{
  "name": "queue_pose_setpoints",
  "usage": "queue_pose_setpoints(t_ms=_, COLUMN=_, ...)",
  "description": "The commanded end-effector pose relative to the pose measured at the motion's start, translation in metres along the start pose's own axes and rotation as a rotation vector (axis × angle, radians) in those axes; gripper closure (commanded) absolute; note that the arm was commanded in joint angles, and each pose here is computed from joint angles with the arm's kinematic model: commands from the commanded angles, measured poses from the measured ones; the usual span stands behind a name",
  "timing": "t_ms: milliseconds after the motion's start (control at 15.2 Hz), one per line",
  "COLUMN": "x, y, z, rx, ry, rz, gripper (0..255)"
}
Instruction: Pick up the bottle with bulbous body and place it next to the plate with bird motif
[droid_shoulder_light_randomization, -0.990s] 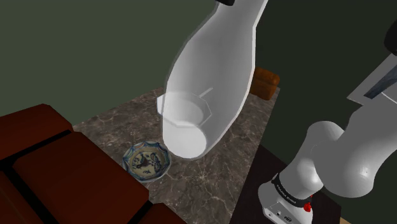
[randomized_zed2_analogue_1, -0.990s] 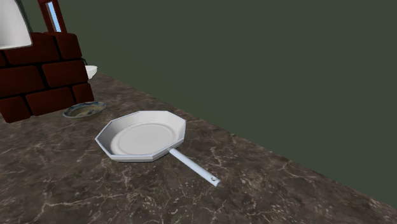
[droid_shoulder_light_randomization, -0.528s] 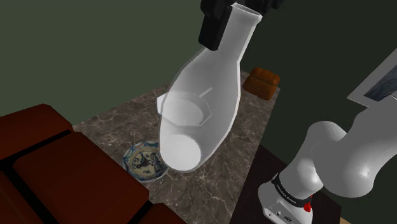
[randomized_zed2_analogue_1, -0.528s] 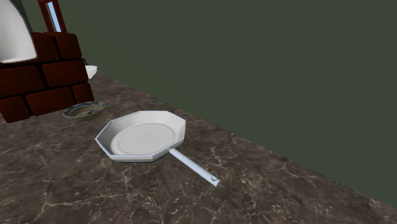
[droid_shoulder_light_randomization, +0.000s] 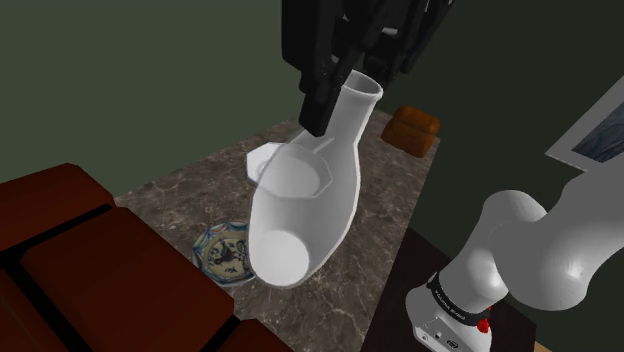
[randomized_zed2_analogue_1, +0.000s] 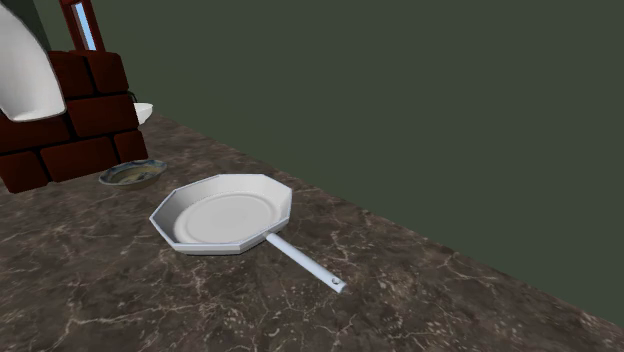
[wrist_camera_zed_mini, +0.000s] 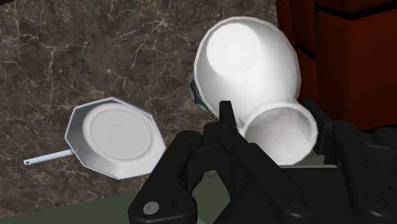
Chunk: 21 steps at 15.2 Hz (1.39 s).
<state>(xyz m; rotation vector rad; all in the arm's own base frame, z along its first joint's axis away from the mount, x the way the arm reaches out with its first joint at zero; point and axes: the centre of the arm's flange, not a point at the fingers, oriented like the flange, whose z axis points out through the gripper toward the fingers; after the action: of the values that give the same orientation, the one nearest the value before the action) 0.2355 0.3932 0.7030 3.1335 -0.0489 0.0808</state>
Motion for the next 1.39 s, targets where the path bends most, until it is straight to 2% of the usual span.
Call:
queue_pose_setpoints(t_ms=0, x=-0.001, y=-0.001, z=0.011, rx=0.001, ry=0.001, rz=0.0, gripper=255)
queue_pose_setpoints(t_ms=1320, x=-0.007, y=-0.001, z=0.116, rx=0.001, ry=0.001, rz=0.0, gripper=255)
